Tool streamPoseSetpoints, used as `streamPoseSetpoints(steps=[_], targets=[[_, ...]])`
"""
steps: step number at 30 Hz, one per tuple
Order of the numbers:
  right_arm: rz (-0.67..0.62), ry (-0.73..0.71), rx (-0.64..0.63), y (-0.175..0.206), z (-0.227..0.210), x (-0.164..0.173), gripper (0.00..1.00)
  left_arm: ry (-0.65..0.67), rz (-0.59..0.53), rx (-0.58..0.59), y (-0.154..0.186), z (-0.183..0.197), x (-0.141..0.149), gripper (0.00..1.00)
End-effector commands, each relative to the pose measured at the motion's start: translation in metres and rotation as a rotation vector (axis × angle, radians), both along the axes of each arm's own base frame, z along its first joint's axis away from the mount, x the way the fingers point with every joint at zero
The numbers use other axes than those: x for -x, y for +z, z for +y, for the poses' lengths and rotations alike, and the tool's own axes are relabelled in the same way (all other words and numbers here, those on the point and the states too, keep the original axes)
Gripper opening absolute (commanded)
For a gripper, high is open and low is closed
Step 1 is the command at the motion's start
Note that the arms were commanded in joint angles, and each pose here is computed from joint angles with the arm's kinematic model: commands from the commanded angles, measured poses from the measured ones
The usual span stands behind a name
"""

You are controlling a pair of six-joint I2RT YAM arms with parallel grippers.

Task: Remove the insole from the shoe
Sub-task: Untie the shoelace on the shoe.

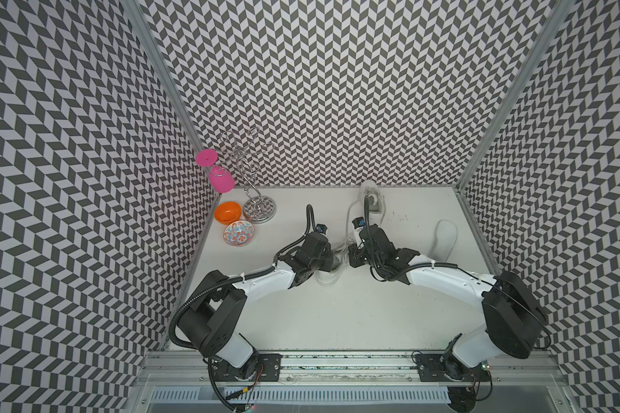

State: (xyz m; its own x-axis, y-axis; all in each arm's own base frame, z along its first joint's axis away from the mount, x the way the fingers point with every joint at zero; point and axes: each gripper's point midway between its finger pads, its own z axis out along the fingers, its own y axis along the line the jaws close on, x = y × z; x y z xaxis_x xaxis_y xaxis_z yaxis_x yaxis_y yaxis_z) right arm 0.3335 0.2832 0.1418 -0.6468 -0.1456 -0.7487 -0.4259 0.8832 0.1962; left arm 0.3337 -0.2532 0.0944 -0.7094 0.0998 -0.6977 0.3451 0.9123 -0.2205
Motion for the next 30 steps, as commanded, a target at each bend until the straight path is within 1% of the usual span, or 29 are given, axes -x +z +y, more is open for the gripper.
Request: streamPoseSetpoints(steps=[1, 4, 8, 11, 12, 14, 22, 30], targets=[[-0.071, -0.017, -0.061, 0.029, -0.005, 0.002, 0.00, 0.004, 0.068, -0.063, -0.025, 0.010, 0.017, 0.19], [-0.077, -0.033, -0.063, 0.031, -0.010, 0.004, 0.00, 0.006, 0.067, -0.064, -0.026, 0.010, 0.017, 0.15], [-0.075, -0.041, -0.064, 0.030, -0.014, 0.007, 0.00, 0.014, 0.075, -0.080, -0.030, 0.011, 0.014, 0.01], [-0.073, -0.044, -0.071, 0.030, -0.017, 0.010, 0.00, 0.026, 0.077, -0.098, -0.033, 0.013, 0.012, 0.00], [-0.073, -0.048, -0.073, 0.030, -0.018, 0.011, 0.00, 0.052, 0.088, -0.087, -0.033, 0.015, 0.012, 0.00], [-0.079, -0.065, -0.070, 0.032, -0.023, 0.012, 0.00, 0.066, 0.087, -0.085, -0.033, 0.018, 0.011, 0.00], [-0.147, -0.181, -0.092, 0.055, -0.053, 0.016, 0.00, 0.161, 0.083, -0.062, -0.028, 0.041, 0.004, 0.00], [-0.205, -0.290, -0.099, 0.063, -0.087, 0.021, 0.00, 0.218, 0.080, -0.040, -0.024, 0.056, 0.000, 0.00]])
